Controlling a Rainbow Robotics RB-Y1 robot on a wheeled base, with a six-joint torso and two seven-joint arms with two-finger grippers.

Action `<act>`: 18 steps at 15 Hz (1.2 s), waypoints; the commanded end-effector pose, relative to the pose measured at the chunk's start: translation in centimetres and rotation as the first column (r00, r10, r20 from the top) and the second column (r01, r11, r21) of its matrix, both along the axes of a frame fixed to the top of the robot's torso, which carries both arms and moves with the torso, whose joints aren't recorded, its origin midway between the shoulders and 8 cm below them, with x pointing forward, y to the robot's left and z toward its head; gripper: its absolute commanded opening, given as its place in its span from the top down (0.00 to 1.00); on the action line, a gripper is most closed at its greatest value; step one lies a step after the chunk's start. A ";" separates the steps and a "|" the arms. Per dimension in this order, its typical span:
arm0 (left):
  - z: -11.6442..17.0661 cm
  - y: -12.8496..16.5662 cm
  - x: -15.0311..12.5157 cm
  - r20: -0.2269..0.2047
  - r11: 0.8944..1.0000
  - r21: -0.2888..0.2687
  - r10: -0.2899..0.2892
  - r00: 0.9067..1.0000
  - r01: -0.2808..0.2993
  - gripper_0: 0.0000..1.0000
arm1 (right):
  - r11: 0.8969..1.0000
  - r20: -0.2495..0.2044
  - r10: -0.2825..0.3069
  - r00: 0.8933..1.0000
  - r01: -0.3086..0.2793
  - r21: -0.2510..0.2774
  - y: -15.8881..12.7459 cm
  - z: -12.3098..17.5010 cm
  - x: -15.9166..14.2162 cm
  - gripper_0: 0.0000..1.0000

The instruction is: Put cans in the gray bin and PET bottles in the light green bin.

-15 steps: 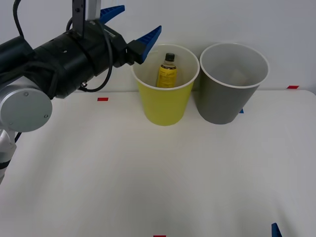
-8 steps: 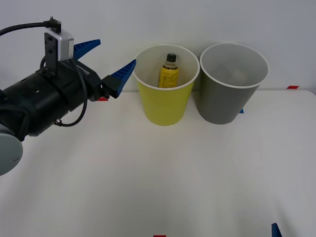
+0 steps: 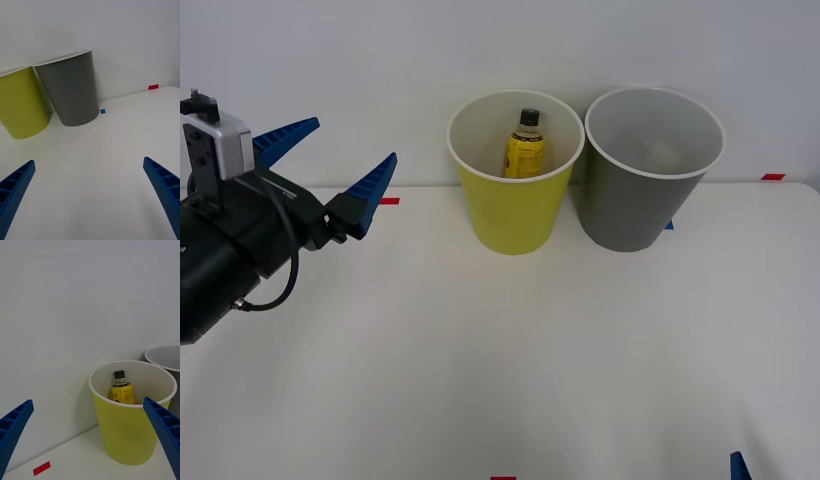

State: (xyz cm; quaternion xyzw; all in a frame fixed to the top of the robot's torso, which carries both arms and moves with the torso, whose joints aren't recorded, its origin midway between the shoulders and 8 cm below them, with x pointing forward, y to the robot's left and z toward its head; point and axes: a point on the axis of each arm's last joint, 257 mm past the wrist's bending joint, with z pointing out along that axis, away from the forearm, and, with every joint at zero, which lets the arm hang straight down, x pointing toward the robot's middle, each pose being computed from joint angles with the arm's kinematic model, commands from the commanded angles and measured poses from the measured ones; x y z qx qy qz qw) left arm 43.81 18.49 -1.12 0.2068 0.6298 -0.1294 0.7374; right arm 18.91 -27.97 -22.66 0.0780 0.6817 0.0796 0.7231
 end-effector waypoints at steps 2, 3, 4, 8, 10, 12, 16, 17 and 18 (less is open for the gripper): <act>-3.2 1.9 -1.9 0.001 0.995 -0.053 0.081 0.997 -0.081 0.00 | 1.000 0.000 0.000 1.000 0.000 0.000 0.0 0.0 0.0 0.00; -4.1 2.4 -2.6 -0.013 0.994 -0.054 0.096 0.995 -0.097 0.00 | 1.000 0.000 0.000 1.000 0.000 0.000 0.0 0.0 0.0 0.00; -4.6 2.9 -3.1 -0.017 0.992 -0.061 0.111 0.994 -0.112 0.00 | 1.000 0.000 0.000 1.000 0.000 0.000 0.0 0.0 0.0 0.00; -6.9 3.8 -5.1 0.003 0.986 -0.014 0.168 0.986 -0.168 0.00 | 1.000 0.000 0.000 1.000 0.000 0.000 0.0 0.0 0.0 0.00; -7.5 4.3 -6.2 0.048 0.979 0.034 0.198 0.979 -0.200 0.00 | 1.000 0.000 0.000 1.000 0.000 0.000 0.0 0.0 0.0 0.00; -8.5 4.7 -7.6 0.048 0.974 0.038 0.221 0.974 -0.223 0.00 | 1.000 0.000 0.000 1.000 0.000 0.000 0.0 0.0 0.0 0.00; -11.3 6.1 -10.1 0.016 0.965 0.006 0.263 0.965 -0.263 0.00 | 1.000 0.000 0.000 1.000 0.000 0.000 0.0 0.0 0.0 0.00; -12.3 6.3 -10.5 -0.007 0.964 -0.005 0.266 0.964 -0.266 0.00 | 1.000 0.000 0.000 1.000 0.000 0.000 0.0 0.0 0.0 0.00; -13.4 6.7 -11.1 -0.044 0.961 -0.017 0.275 0.960 -0.276 0.00 | 1.000 0.000 0.000 1.000 0.000 0.000 0.0 0.0 0.0 0.00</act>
